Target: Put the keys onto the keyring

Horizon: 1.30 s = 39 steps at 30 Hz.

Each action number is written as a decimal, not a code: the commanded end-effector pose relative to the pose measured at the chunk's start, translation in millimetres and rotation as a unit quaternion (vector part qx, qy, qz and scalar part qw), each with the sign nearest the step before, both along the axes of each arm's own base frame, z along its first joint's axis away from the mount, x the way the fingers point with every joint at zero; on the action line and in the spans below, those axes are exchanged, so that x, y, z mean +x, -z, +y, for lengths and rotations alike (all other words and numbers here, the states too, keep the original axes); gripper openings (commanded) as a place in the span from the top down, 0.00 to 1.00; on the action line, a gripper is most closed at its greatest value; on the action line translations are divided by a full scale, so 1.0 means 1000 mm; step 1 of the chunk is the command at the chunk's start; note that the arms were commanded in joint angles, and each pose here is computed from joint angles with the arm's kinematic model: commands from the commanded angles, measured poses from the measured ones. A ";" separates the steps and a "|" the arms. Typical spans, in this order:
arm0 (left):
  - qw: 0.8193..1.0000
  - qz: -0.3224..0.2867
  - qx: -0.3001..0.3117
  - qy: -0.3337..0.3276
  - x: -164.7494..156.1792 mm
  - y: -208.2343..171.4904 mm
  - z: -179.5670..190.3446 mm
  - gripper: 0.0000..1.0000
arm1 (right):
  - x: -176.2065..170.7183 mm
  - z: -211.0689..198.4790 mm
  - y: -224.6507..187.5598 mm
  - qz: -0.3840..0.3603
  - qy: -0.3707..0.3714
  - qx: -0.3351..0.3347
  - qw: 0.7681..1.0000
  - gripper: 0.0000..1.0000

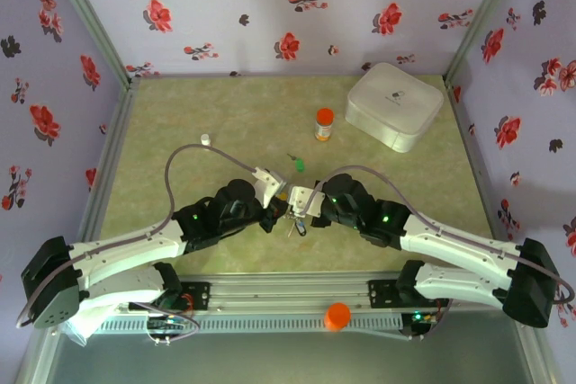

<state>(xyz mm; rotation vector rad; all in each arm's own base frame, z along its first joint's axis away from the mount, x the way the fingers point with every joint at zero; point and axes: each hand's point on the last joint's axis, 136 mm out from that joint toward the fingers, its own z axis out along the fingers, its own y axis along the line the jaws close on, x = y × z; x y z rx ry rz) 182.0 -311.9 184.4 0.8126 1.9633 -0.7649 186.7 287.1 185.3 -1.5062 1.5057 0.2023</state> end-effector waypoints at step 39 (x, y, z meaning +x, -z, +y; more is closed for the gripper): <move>1.000 -0.008 -0.022 -0.014 0.007 -0.014 -0.001 1.00 | 0.007 -0.010 -0.001 -0.038 0.037 -0.020 0.998 1.00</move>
